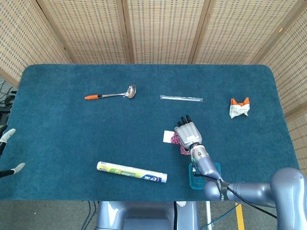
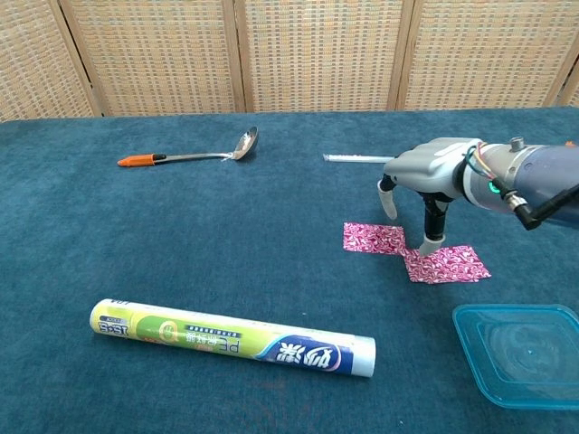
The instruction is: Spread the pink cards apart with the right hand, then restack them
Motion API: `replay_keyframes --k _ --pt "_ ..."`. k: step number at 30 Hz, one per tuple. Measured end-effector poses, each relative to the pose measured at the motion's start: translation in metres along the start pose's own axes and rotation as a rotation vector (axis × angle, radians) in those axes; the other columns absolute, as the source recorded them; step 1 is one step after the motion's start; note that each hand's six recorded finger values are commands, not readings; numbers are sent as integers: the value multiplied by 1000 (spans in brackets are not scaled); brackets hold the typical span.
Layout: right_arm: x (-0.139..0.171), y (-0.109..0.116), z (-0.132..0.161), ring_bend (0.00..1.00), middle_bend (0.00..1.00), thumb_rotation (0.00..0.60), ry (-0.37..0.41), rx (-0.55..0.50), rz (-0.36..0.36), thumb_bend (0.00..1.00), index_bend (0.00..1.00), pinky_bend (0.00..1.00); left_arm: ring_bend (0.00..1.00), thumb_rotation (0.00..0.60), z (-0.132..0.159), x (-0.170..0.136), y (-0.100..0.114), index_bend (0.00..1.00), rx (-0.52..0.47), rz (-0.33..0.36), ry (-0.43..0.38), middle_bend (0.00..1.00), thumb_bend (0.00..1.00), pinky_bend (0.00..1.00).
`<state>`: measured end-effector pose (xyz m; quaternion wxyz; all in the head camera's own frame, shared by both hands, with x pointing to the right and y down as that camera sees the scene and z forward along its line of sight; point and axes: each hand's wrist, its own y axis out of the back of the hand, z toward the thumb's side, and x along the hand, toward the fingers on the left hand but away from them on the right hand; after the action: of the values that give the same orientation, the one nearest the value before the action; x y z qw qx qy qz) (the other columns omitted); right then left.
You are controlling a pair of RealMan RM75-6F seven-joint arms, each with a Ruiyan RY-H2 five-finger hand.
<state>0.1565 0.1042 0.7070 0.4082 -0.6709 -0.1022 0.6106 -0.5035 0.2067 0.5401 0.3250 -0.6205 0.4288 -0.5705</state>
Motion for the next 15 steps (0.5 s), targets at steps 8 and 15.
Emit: replay_keyframes --k 8,15 --pt "-13 4 11 0 182 600 2 -11 -7 148 364 0 0 600 -4 -1 1 84 3 -1 11 0 140 0" --pt "-25 2 16 0 182 600 -10 -3 -3 150 364 0 0 600 -9 -2 3 84 4 4 24 0 140 0"
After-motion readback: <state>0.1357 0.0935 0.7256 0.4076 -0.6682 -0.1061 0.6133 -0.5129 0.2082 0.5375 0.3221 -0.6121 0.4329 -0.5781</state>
